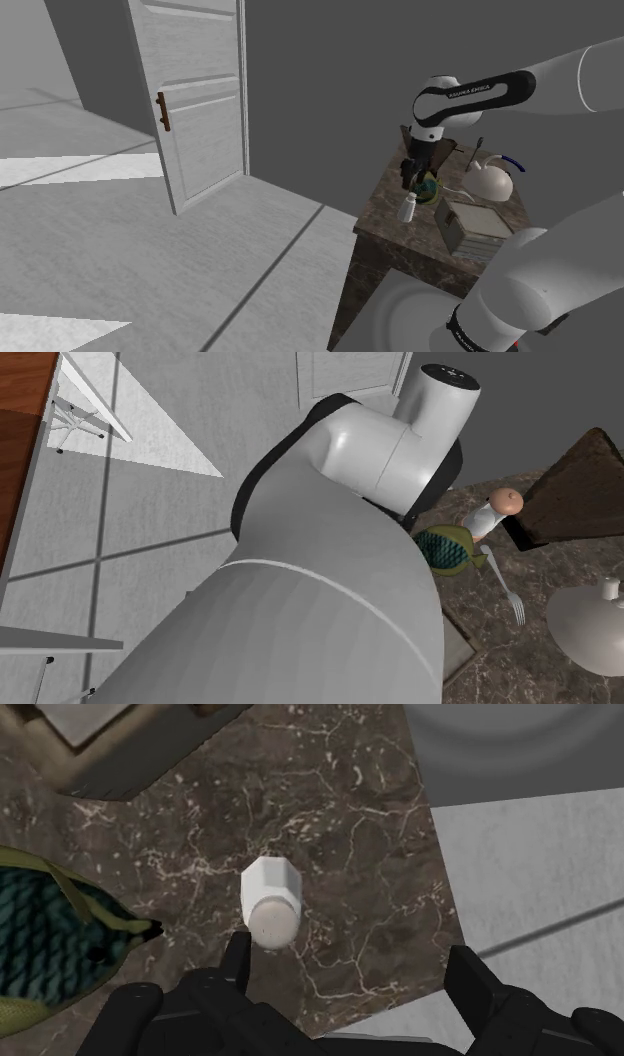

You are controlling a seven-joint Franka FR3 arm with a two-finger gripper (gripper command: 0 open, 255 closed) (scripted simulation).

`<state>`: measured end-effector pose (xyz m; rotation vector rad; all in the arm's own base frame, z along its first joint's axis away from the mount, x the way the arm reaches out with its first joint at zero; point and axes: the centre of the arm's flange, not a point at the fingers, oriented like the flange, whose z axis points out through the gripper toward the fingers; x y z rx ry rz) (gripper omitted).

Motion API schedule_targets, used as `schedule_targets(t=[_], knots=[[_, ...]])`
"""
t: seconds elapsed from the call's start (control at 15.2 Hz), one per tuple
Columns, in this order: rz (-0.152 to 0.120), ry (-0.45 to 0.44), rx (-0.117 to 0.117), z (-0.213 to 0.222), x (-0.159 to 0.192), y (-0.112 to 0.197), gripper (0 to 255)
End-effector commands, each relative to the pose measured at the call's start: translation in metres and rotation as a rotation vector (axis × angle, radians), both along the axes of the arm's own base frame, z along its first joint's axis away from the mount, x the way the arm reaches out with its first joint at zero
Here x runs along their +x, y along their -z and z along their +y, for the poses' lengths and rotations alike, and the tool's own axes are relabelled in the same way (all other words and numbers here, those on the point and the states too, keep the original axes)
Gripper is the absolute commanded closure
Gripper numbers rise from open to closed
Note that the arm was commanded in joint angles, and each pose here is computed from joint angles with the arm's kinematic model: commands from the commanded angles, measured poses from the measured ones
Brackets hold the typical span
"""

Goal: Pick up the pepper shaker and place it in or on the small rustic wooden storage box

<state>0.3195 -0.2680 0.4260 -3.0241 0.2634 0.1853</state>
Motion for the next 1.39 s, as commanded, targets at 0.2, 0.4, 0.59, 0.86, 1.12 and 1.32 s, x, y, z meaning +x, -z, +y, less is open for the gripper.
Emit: schedule_targets(t=[0.2, 0.4, 0.59, 0.86, 1.12, 1.32], knots=[[0.021, 0.01, -0.003, -0.035, -0.007, 0.031, 0], [0.021, 0.01, -0.003, -0.033, -0.009, 0.047, 0], [0.021, 0.01, -0.003, -0.031, -0.011, 0.065, 0], [0.021, 0.01, -0.003, -0.031, -0.011, 0.065, 0], [0.021, 0.01, -0.003, -0.031, -0.011, 0.065, 0], [0.021, 0.01, -0.003, -0.031, -0.011, 0.065, 255]])
